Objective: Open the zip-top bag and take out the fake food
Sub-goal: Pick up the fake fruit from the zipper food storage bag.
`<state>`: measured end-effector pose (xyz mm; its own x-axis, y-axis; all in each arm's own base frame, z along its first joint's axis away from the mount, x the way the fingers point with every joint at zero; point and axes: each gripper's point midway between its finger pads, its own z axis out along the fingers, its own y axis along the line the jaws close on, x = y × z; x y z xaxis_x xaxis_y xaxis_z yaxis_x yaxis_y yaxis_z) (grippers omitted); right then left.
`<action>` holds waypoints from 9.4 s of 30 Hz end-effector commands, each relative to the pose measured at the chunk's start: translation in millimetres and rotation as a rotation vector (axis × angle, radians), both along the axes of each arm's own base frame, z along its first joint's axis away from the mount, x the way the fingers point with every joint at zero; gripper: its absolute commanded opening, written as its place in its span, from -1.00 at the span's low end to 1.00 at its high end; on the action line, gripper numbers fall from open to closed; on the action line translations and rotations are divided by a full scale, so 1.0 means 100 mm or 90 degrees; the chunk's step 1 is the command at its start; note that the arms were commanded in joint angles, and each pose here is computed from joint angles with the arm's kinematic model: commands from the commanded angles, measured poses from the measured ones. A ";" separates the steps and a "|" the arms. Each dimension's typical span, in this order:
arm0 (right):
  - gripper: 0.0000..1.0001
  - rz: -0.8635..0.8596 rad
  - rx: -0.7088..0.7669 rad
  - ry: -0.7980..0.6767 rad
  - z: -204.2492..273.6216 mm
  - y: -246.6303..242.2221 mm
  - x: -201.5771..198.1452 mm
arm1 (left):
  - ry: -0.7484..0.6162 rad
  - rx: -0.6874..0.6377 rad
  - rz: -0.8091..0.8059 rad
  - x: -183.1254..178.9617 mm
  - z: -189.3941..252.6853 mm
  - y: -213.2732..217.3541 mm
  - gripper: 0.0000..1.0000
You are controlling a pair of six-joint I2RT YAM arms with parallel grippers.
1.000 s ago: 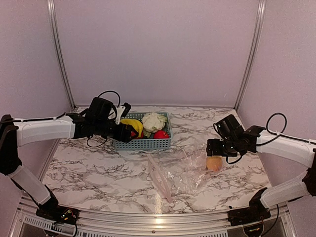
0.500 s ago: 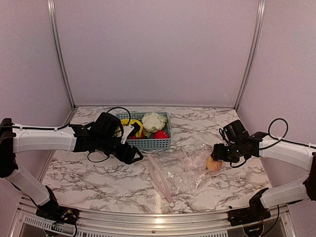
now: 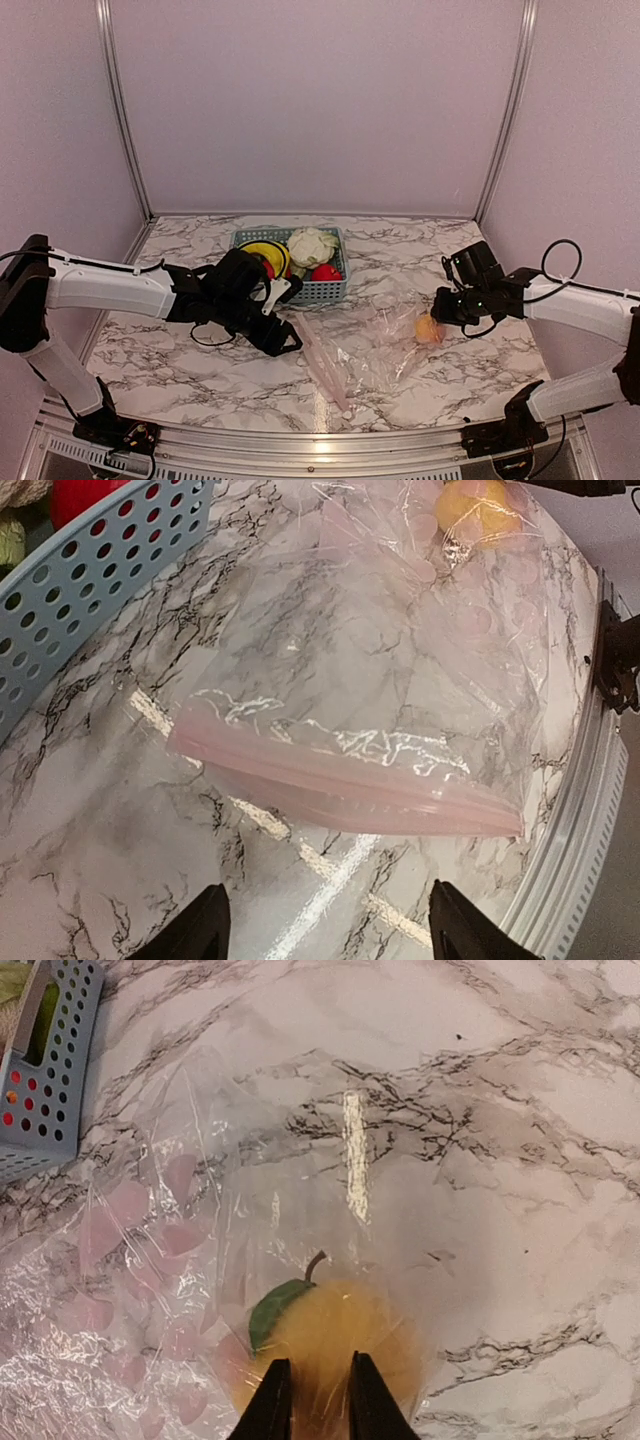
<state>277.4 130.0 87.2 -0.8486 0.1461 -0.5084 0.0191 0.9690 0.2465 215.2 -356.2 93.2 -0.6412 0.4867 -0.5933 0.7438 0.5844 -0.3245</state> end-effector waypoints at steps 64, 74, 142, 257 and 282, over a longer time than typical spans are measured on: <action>0.25 -0.044 -0.069 -0.001 0.10 0.00 -0.16 | 0.018 0.094 0.084 0.36 -0.61 -0.19 -0.30; 0.00 -0.008 -0.061 0.021 -0.11 0.12 -0.06 | 0.015 0.087 0.074 0.36 -0.56 -0.22 -0.30; -1.00 0.004 0.028 -0.072 0.61 0.66 -0.03 | -0.006 0.070 0.028 0.21 -0.23 -0.32 -0.46; -0.35 0.179 -0.047 0.057 -0.47 1.53 -0.05 | -0.026 0.062 0.045 0.24 -0.60 -0.39 0.12; 0.34 0.182 -0.048 0.034 -0.26 1.54 0.01 | -0.078 -0.122 -0.034 0.00 -0.09 -0.51 0.45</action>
<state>273.9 278.2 37.9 -0.8934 -0.1441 -0.4256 -0.2349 0.9572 0.1691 217.7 -400.9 73.6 -0.5682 0.3999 -0.7192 0.7880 0.5161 -0.3357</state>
